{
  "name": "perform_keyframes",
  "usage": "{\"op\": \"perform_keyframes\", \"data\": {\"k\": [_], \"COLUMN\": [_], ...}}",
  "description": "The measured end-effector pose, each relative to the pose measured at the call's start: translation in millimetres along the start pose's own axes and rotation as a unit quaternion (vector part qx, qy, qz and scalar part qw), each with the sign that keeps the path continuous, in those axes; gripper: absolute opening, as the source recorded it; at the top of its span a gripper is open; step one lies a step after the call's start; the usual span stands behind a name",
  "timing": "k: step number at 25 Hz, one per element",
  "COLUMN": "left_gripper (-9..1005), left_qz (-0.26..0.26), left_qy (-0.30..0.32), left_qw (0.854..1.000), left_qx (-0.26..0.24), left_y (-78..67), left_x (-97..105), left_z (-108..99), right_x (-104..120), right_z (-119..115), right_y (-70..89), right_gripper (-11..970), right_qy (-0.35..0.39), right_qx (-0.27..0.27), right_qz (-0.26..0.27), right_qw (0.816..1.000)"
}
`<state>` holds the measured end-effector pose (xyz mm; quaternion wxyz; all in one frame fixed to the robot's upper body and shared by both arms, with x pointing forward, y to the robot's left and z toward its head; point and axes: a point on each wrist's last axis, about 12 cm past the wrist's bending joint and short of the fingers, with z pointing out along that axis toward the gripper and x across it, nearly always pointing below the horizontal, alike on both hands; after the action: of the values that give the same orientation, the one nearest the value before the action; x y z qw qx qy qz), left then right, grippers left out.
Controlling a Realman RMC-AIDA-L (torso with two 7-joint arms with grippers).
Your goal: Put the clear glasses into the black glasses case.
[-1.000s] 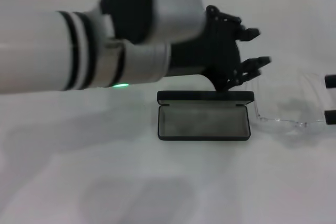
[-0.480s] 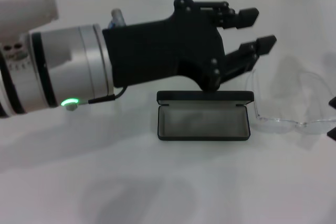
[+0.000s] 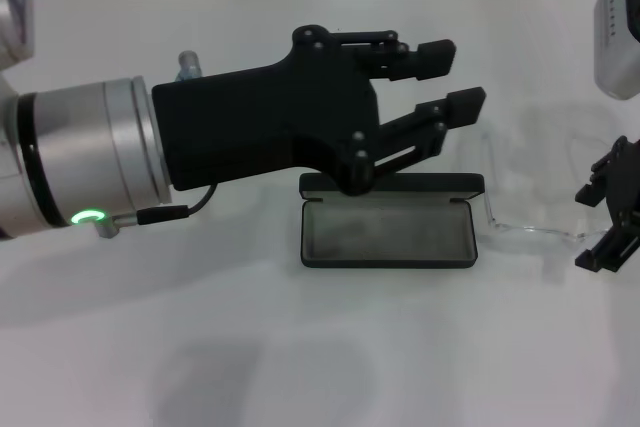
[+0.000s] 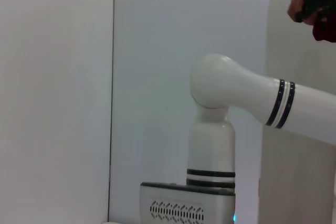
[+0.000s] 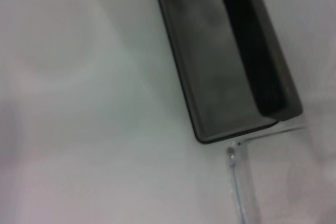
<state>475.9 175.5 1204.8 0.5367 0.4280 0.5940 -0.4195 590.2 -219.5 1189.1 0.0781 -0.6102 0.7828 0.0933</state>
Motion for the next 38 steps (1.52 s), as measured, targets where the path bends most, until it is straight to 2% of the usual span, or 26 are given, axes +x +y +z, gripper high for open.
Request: {"op": "perform_keyframes", "data": {"k": [5,15,20,23,28,34,38], "left_gripper": [381,380,380,381,379,371,367], "left_qz": [-0.01,0.006,-0.002,-0.007,-0.016,-0.025,-0.033], "left_qy": [-0.011,-0.024,-0.034,-0.037,-0.044,-0.05,-0.059], "left_qw": [1.0,1.0,0.999,0.999,0.999,0.998,0.998], "left_qx": [-0.002,-0.005,-0.008,-0.008,-0.002,0.005,0.003], "left_y": [4.6,9.3,13.5,15.3,17.1,17.6,17.9], "left_x": [6,10,11,12,16,18,20], "left_z": [-3,-4,-7,-8,-10,-13,-16], "right_x": [-4,-7,-7,-9,-10,-12,-12], "right_z": [3,22,28,31,32,30,26], "right_y": [-2.1,-3.0,-4.4,-5.3,-5.7,-6.8,-5.4], "right_gripper": [802,781,565,382,309,165,152], "right_qy": [0.001,0.029,0.033,0.033,0.028,0.023,0.021], "right_qx": [0.007,0.005,0.0,-0.004,-0.002,0.004,0.007], "right_qz": [-0.005,-0.013,-0.009,-0.008,-0.01,-0.014,-0.018], "right_qw": [1.0,0.999,0.999,0.999,1.0,1.0,1.0]}}
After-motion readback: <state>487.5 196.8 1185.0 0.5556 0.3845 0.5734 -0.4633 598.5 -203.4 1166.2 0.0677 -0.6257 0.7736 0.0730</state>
